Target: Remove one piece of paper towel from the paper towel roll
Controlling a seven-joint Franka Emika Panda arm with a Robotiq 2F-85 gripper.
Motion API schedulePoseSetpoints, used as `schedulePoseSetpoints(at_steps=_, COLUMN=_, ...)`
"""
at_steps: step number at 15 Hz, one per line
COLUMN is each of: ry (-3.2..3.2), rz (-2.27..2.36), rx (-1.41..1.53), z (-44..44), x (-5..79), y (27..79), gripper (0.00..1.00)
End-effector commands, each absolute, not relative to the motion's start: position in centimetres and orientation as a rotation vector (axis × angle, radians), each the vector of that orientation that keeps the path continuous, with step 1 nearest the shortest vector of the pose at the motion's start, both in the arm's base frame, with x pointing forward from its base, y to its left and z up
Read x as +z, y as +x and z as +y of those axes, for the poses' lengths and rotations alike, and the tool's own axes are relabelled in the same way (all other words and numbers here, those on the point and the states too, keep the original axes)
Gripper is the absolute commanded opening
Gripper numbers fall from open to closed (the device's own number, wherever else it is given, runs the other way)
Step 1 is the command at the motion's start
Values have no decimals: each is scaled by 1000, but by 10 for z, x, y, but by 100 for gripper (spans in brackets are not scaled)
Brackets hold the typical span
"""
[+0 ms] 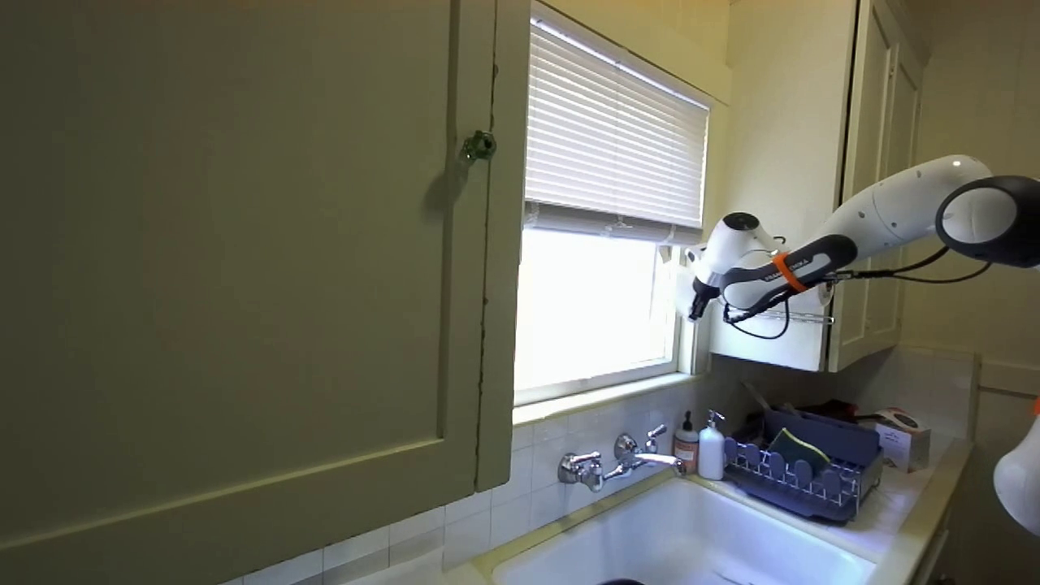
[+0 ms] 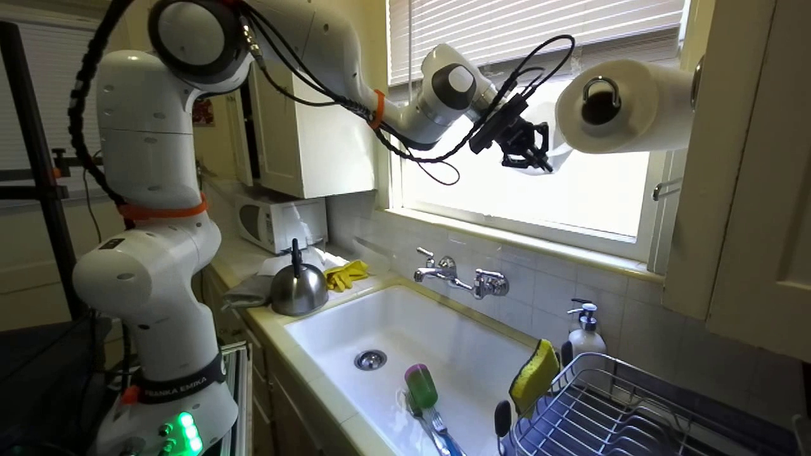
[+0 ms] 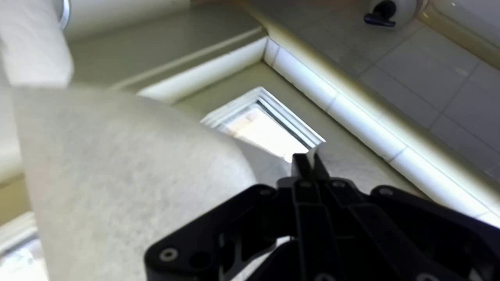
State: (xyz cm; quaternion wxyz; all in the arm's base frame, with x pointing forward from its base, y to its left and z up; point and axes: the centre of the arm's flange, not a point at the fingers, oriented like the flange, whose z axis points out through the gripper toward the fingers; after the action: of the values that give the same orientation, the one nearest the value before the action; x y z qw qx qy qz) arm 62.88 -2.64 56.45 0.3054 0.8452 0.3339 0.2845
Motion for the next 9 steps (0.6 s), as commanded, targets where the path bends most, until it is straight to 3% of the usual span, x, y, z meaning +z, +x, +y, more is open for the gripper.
schedulePoseSetpoints(at_steps=1, ry=2209, rz=1140, rx=669, z=20, x=544, y=677, gripper=0)
schedulePoseSetpoints(at_steps=9, ry=2025, rz=1702, rx=522, z=98, x=496, y=702, gripper=0)
